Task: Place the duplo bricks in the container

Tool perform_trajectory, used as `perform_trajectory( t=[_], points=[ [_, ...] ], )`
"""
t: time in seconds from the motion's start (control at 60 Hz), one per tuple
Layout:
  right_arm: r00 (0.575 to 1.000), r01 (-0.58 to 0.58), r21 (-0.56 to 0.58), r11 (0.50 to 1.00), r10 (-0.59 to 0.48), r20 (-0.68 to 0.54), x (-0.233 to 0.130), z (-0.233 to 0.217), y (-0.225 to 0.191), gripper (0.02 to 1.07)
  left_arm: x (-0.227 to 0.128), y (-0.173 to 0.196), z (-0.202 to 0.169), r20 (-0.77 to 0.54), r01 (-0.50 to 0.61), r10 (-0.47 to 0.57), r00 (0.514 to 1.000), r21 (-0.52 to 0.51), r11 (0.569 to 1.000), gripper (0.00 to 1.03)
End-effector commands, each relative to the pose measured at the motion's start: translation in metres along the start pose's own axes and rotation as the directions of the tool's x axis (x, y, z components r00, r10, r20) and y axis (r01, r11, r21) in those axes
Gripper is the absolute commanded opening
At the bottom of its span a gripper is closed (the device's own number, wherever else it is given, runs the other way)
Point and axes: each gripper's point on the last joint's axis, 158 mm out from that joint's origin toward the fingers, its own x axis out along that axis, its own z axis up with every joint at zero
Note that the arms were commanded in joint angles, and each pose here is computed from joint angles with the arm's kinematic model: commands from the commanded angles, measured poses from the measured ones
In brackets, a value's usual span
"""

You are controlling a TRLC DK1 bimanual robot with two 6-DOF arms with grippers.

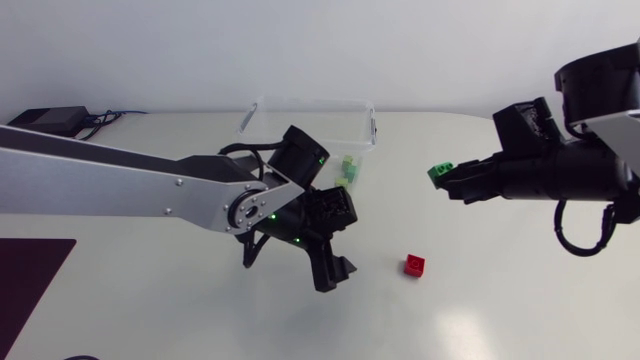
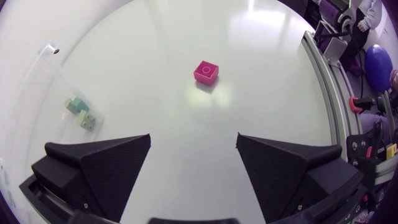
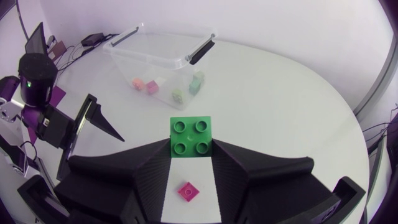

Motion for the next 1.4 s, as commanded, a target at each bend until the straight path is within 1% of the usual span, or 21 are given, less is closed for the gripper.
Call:
perform_trajectory(
  t=[0.0, 0.167, 0.367, 0.683, 1.083, 1.167, 1.383],
  points=[
    [0.999, -0.003, 0.042, 0.999, 0.001, 0.042, -0.011, 0.010, -0.005, 0.25, 0.012, -0.006, 0.013, 0.014, 0.030, -0.031, 0.999, 0.069, 0.997, 0.96],
    [0.996, 0.000, 0.066, 0.998, -0.006, 0.088, -0.025, 0.013, -0.009, 0.25, 0.025, -0.017, 0.025, -0.011, 0.076, -0.076, 0.997, 0.122, 0.990, 0.96],
    [0.993, -0.004, 0.095, 0.995, -0.007, 0.114, -0.035, 0.012, -0.009, 0.25, 0.041, -0.027, 0.035, -0.062, 0.145, -0.137, 0.989, 0.156, 0.977, 0.96],
    [0.989, -0.029, 0.125, 0.992, 0.011, 0.145, -0.045, 0.010, -0.007, 0.25, 0.067, -0.035, 0.050, -0.088, 0.190, -0.175, 0.981, 0.196, 0.962, 0.96],
    [0.989, -0.041, 0.138, 0.990, 0.020, 0.145, -0.046, 0.006, -0.009, 0.25, 0.089, -0.029, 0.052, -0.108, 0.206, -0.188, 0.976, 0.196, 0.959, 0.96],
    [0.989, -0.042, 0.136, 0.990, 0.021, 0.149, -0.047, 0.008, -0.008, 0.25, 0.093, -0.026, 0.055, -0.112, 0.209, -0.190, 0.975, 0.194, 0.959, 0.94],
    [0.988, -0.045, 0.137, 0.990, 0.024, 0.150, -0.048, 0.008, -0.007, 0.25, 0.104, -0.029, 0.054, -0.145, 0.236, -0.210, 0.967, 0.188, 0.953, 0.94]
  ],
)
